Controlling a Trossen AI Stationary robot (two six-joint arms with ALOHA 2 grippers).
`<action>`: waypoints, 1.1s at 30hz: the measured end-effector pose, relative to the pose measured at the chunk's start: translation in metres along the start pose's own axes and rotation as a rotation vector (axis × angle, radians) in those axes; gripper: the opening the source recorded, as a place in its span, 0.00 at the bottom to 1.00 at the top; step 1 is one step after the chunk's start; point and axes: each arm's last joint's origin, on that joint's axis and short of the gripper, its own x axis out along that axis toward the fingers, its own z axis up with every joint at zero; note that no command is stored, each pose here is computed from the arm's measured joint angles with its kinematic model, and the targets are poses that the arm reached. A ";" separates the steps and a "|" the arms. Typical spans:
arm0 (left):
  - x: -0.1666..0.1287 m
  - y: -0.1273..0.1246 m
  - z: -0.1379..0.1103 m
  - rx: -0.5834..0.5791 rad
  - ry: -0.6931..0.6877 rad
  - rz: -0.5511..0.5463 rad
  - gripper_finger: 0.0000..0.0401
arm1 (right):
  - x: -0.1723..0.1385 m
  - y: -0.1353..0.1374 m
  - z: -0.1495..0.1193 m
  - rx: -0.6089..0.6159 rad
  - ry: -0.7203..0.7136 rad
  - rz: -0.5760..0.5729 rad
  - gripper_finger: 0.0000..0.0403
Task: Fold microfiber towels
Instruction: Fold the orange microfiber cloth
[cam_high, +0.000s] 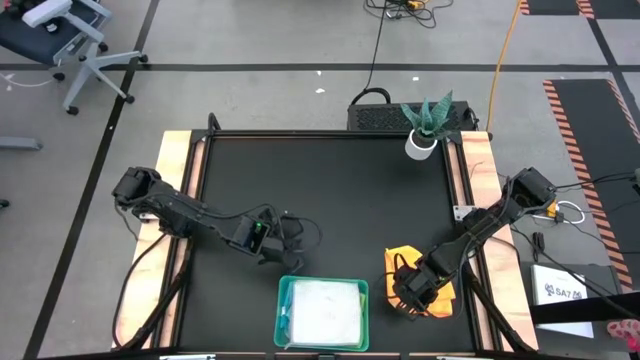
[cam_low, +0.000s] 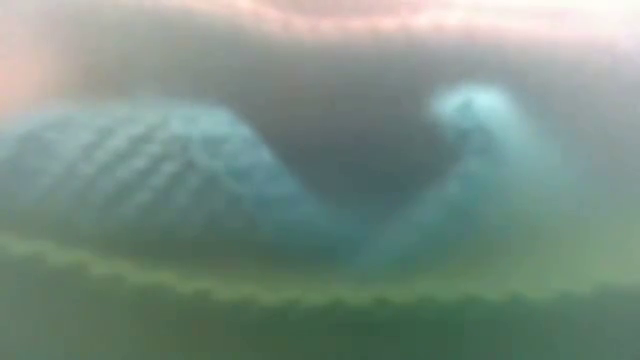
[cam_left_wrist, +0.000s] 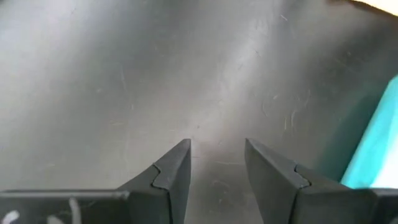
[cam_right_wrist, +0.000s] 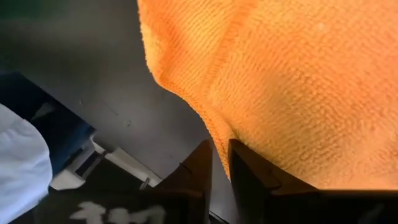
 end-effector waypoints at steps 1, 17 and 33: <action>0.000 0.000 0.000 -0.007 -0.001 0.001 0.38 | 0.000 0.000 0.000 -0.017 -0.002 0.000 0.13; 0.000 0.001 0.001 -0.102 -0.050 0.047 0.38 | -0.003 -0.001 0.010 -0.335 -0.199 -0.041 0.18; 0.000 0.002 0.002 -0.168 -0.083 0.074 0.38 | -0.069 0.012 0.027 -0.506 -0.350 0.305 0.09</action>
